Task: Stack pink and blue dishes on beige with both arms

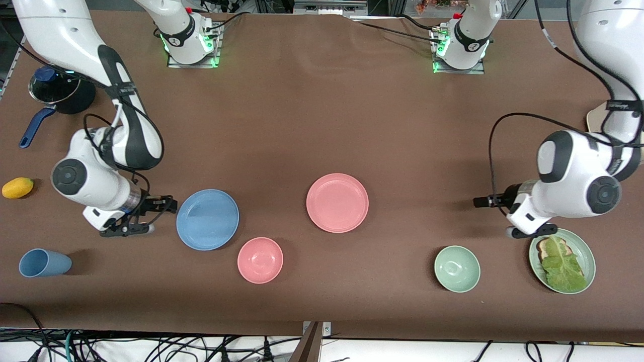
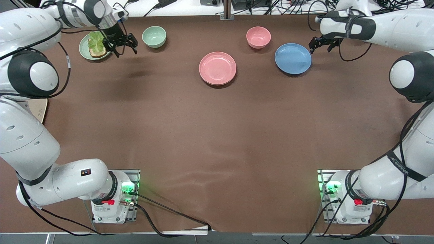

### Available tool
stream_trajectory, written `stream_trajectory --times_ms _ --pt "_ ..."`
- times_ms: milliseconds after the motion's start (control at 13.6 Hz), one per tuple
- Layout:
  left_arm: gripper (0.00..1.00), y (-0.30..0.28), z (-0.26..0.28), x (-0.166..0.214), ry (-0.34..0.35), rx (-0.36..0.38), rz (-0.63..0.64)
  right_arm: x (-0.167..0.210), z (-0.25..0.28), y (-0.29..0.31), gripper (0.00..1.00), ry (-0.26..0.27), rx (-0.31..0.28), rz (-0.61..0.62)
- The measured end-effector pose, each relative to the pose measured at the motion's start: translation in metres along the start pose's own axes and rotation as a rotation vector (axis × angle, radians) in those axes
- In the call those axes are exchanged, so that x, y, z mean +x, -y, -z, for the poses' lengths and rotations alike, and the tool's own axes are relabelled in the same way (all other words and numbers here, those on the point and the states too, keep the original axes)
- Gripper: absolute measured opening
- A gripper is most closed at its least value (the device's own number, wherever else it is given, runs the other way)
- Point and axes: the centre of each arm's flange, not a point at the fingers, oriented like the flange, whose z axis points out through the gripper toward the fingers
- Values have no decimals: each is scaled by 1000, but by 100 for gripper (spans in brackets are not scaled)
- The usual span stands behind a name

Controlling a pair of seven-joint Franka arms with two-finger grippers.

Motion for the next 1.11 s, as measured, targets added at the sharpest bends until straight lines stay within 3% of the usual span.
stream_trajectory --times_ms 295,663,737,958,1105 --pt "100 37 46 -14 -27 63 -19 0 -34 9 92 8 2 12" --pt "100 23 135 -61 -85 164 -83 0 -53 21 78 4 3 28" --pt "100 19 154 -75 -95 171 -82 0 -55 21 71 5 3 28" --pt "100 13 201 -111 -124 138 -58 1 -55 22 35 2 3 30" --pt "100 9 223 -132 -142 130 -57 1 -54 23 29 1 3 28"
